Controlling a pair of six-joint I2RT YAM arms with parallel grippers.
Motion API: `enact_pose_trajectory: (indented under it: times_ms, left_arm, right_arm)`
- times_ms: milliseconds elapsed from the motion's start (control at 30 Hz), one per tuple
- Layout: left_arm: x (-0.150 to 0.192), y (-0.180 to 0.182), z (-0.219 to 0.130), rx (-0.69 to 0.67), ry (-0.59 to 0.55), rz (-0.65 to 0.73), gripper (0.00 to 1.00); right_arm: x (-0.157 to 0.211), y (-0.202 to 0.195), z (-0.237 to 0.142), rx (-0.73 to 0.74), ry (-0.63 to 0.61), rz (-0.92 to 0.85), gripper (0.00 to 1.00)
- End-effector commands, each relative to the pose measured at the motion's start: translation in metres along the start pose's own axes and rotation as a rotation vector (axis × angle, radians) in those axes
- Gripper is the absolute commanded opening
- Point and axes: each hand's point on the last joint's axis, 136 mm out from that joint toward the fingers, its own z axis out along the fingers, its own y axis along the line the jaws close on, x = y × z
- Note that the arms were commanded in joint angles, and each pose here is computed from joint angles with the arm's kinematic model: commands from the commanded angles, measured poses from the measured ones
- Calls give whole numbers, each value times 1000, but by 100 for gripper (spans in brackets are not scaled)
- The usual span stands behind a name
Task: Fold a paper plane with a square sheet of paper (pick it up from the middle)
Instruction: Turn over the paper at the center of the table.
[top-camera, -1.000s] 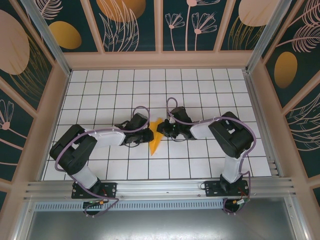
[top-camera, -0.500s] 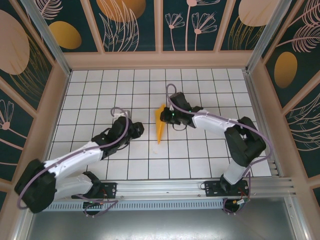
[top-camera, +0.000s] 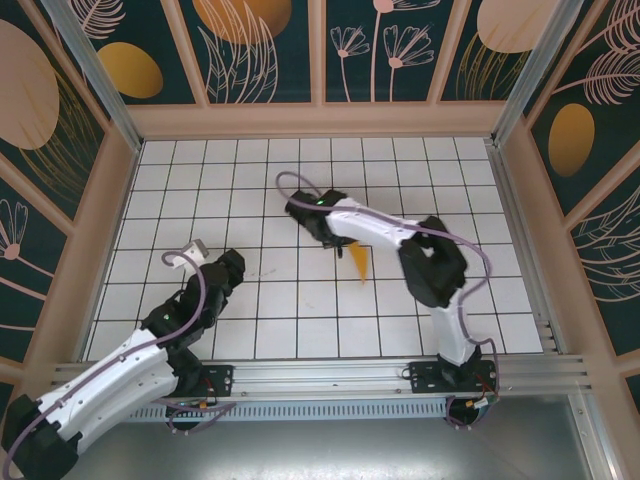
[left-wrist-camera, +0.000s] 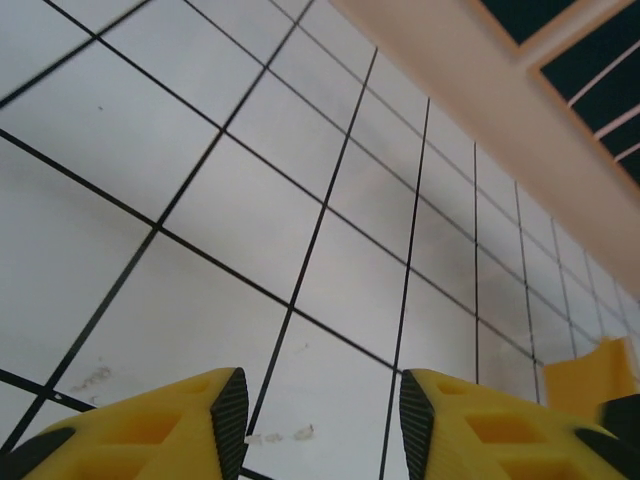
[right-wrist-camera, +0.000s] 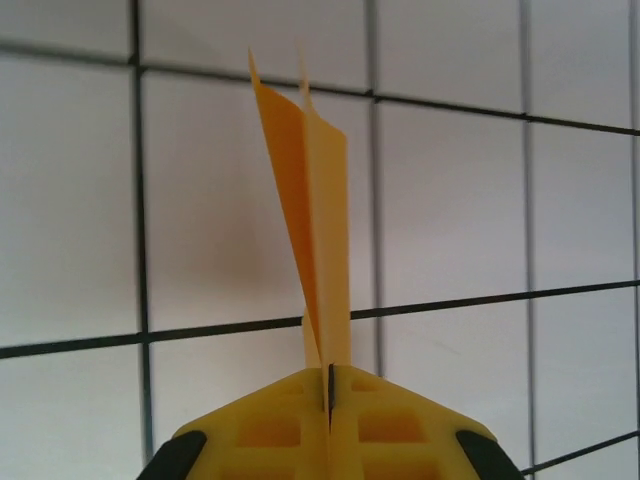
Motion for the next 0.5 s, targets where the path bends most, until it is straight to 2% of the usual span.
enact_pose_trajectory:
  times_ms: [0, 67, 133, 200, 333, 467]
  left_arm:
    - [-11, 17, -5, -54, -61, -21, 48]
    - [-11, 17, -7, -52, -60, -20, 48]
    - [-9, 17, -6, -53, -50, -17, 48]
    - [-8, 16, -6, -49, -38, -15, 48]
    - [-1, 13, -4, -42, -5, -1, 49]
    - [9, 11, 1, -33, 36, 9, 49]
  right_arm:
    - [9, 36, -9, 12, 14, -88, 9]
    - [12, 74, -10, -59, 28, -113, 13]
    - [13, 109, -15, -168, 47, -132, 22]
    - [7, 136, -36, -324, 46, -114, 35]
    - [-15, 135, -89, -580, -48, -50, 63]
    - [-22, 100, -104, -800, -82, 74, 69]
